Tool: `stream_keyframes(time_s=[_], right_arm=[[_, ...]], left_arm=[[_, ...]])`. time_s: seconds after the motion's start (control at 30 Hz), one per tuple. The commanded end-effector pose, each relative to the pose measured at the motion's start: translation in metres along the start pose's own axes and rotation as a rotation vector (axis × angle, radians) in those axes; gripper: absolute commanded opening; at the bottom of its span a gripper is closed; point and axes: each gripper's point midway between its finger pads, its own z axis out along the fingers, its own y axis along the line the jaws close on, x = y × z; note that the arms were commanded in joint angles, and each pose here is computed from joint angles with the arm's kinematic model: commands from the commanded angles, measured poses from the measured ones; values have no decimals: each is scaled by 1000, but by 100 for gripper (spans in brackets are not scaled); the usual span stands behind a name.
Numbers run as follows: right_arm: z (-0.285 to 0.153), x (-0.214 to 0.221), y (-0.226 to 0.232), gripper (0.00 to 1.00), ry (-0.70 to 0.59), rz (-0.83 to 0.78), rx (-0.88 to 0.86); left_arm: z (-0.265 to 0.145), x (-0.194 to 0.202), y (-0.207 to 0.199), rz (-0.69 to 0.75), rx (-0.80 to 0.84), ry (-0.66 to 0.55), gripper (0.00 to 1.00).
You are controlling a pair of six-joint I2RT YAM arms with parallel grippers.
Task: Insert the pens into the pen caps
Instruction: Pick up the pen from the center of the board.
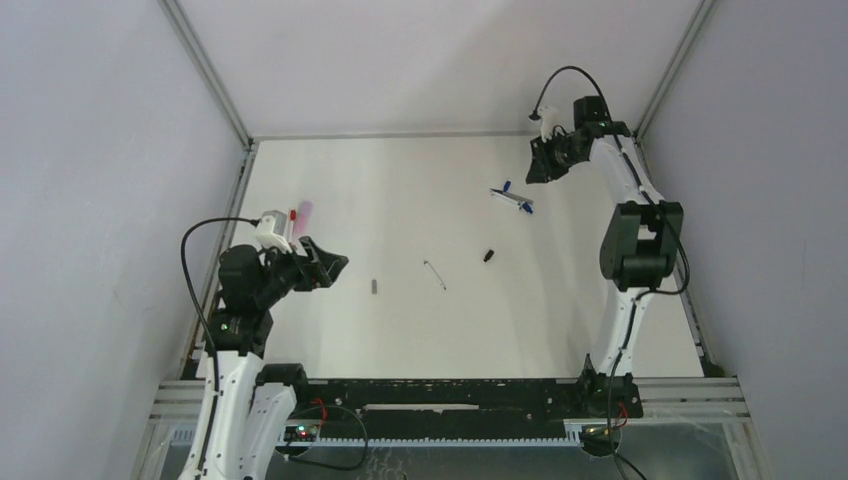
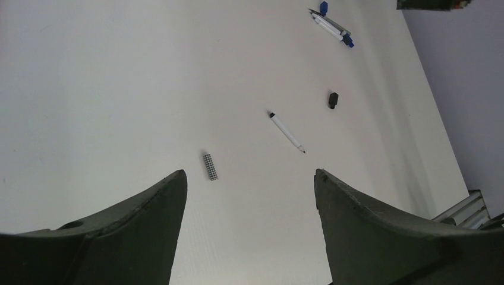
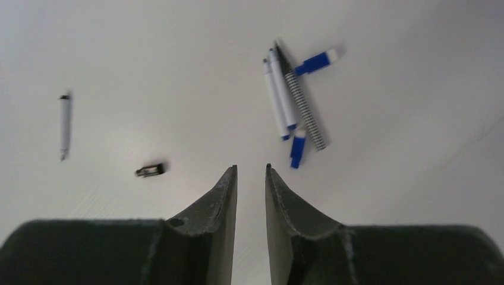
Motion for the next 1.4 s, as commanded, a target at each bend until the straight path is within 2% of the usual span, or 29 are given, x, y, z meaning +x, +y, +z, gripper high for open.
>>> stream_keyframes(time_s=[0.0, 0.23, 0.5, 1.37], right_arm=[[25, -3, -18, 30, 107, -34, 84], [69, 15, -45, 30, 230, -26, 136], [86, 31, -57, 31, 281, -41, 149], [105, 43, -64, 32, 300, -36, 144]], left_arm=[[3, -2, 7, 10, -24, -1, 82], [3, -4, 14, -4, -44, -8, 82], [3, -7, 21, -32, -52, -13, 82], [5, -9, 27, -73, -46, -15, 82]])
